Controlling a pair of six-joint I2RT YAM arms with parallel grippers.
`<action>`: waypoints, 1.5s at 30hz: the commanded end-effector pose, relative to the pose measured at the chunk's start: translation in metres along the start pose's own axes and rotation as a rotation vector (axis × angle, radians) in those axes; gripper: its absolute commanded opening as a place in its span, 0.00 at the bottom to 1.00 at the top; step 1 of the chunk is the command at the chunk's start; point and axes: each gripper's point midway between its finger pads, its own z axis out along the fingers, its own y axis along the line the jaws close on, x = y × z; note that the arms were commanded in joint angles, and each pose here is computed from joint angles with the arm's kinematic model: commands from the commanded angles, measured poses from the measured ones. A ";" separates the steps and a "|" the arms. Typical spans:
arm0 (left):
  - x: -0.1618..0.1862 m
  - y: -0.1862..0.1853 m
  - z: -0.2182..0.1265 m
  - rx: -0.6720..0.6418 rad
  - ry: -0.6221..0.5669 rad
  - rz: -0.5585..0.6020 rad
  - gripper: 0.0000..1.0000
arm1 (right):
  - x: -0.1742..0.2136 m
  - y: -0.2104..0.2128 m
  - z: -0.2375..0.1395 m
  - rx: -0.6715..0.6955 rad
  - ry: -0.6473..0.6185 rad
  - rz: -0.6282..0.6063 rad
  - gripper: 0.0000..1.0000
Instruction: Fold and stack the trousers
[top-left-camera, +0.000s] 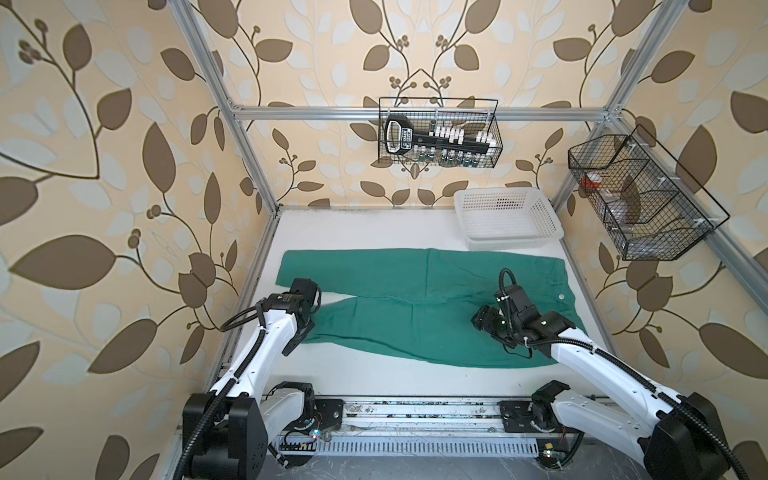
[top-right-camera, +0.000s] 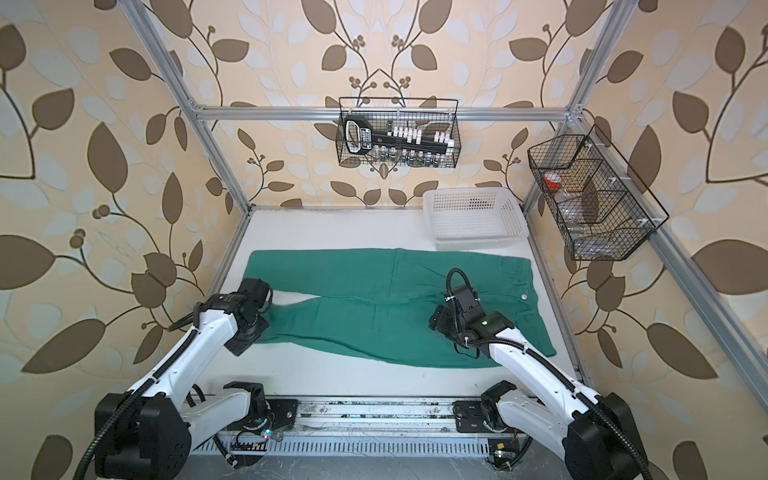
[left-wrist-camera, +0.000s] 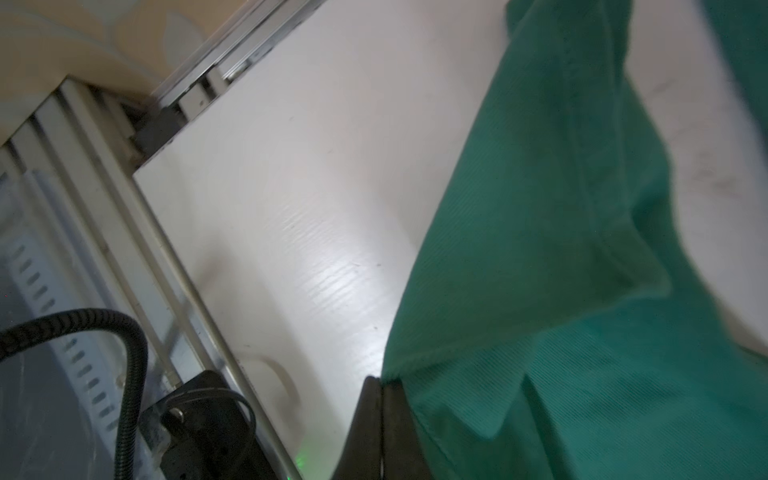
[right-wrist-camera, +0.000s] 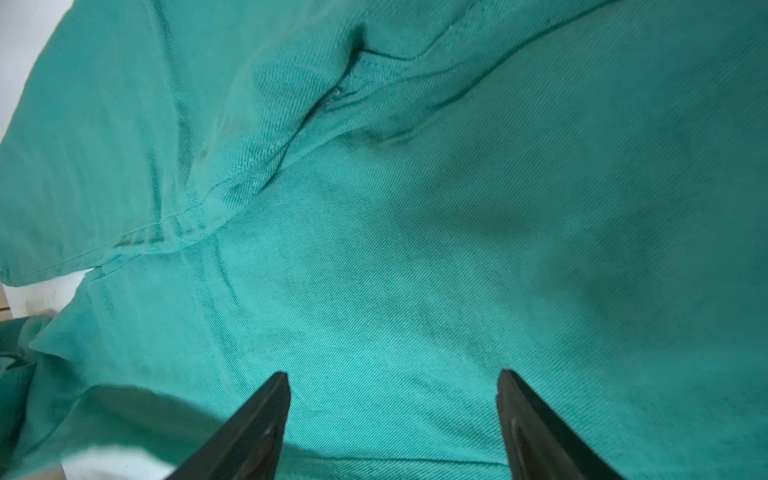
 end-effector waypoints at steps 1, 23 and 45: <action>-0.012 0.015 0.002 -0.049 -0.035 -0.171 0.00 | 0.006 -0.006 0.001 0.002 0.011 -0.001 0.79; -0.050 -0.005 -0.024 0.043 -0.046 -0.189 0.75 | -0.017 0.047 0.000 -0.144 -0.002 -0.172 0.80; -0.026 -0.063 0.038 0.012 0.253 0.009 0.55 | -0.021 0.114 0.044 -0.317 -0.025 -0.359 0.86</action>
